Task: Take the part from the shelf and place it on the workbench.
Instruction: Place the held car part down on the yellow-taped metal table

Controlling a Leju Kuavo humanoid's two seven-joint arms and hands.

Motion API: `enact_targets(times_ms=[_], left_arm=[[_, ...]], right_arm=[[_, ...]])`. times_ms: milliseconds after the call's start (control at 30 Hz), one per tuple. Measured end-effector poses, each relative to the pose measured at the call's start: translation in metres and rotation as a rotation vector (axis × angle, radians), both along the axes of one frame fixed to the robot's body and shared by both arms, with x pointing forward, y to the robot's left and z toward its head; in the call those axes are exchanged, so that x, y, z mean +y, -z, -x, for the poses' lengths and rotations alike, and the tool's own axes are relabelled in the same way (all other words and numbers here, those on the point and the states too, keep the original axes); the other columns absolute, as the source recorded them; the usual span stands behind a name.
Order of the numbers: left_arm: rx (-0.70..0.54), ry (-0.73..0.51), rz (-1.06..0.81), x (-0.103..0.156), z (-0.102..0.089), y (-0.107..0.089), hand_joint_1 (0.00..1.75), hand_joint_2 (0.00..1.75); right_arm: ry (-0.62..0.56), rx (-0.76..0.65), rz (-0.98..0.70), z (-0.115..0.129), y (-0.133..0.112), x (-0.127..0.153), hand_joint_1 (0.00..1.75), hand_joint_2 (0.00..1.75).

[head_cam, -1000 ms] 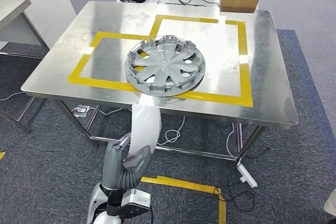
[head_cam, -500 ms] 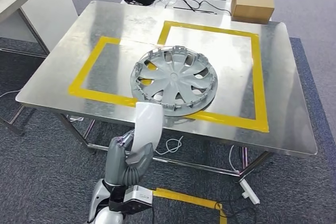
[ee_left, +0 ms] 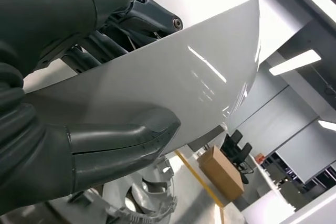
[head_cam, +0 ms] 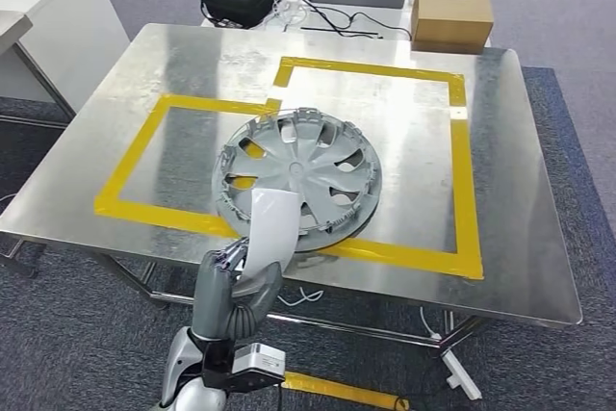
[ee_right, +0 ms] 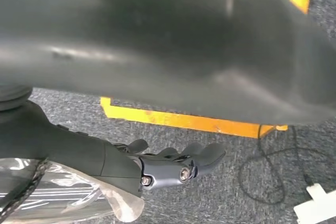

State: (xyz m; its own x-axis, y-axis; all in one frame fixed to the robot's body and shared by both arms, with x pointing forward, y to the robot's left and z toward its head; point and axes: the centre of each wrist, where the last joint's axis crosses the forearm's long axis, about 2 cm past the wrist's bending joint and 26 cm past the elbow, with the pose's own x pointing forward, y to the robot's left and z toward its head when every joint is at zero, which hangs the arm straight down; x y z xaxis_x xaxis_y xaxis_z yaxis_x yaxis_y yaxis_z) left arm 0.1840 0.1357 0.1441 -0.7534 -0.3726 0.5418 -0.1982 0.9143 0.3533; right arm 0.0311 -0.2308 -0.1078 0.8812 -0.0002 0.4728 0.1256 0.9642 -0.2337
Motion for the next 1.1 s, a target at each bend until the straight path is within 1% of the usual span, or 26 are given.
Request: enact_targets(times_ms=[33,100,200,267,333,400,433,567,667,733,833,933,1000,1100], left_arm=[[-0.040,-0.008,-0.053,0.001,-0.001,-0.001,1.75,1.75],[-0.166,-0.035,-0.200,0.005,-0.007,-0.006,1.75,1.75],[-0.387,-0.098,-0.437,0.015,-0.026,-0.020,1.75,1.75],[-0.506,-0.143,-0.540,0.021,-0.045,-0.036,1.75,1.75],[-0.617,-0.198,-0.620,0.025,-0.068,-0.058,1.75,1.75],[-0.695,-0.244,-0.666,0.030,-0.087,-0.078,1.75,1.75],[-0.715,-0.259,-0.676,0.032,-0.094,-0.084,1.75,1.75],[-0.746,-0.320,-0.732,0.040,-0.114,-0.098,1.75,1.75],[-0.740,-0.378,-0.784,0.046,-0.135,-0.108,1.75,1.75],[-0.719,-0.391,-0.824,0.051,-0.151,-0.109,1.75,1.75],[-0.682,-0.386,-0.913,0.062,-0.178,-0.105,1.75,1.75],[-0.650,-0.375,-0.995,0.077,-0.197,-0.101,1.75,1.75],[-0.602,-0.353,-1.045,0.086,-0.209,-0.092,1.75,1.75],[-0.483,-0.323,-1.108,0.104,-0.227,-0.075,1.75,1.75]], right_arm=[[-0.008,-0.001,-0.004,0.000,0.000,0.000,0.00,0.00],[-0.030,-0.004,-0.013,0.000,0.000,0.000,0.00,0.00],[-0.054,-0.012,-0.014,-0.007,-0.001,0.001,0.00,0.00],[-0.060,-0.013,-0.002,-0.018,-0.003,0.007,0.00,0.00],[-0.074,-0.024,0.005,-0.031,-0.006,0.014,0.00,0.00],[-0.089,-0.042,0.002,-0.042,-0.008,0.019,0.00,0.00],[-0.094,-0.046,-0.001,-0.045,-0.009,0.021,0.00,0.00],[-0.118,-0.045,-0.012,-0.045,-0.010,0.025,0.00,0.00],[-0.142,-0.054,-0.017,-0.049,-0.011,0.026,0.00,0.00],[-0.156,-0.058,-0.021,-0.053,-0.011,0.026,0.00,0.00],[-0.176,-0.061,-0.028,-0.055,-0.012,0.029,0.00,0.00],[-0.187,-0.065,-0.032,-0.056,-0.013,0.031,0.00,0.00],[-0.192,-0.066,-0.034,-0.056,-0.013,0.032,0.00,0.00],[-0.200,-0.069,-0.037,-0.056,-0.013,0.032,0.00,0.00]])
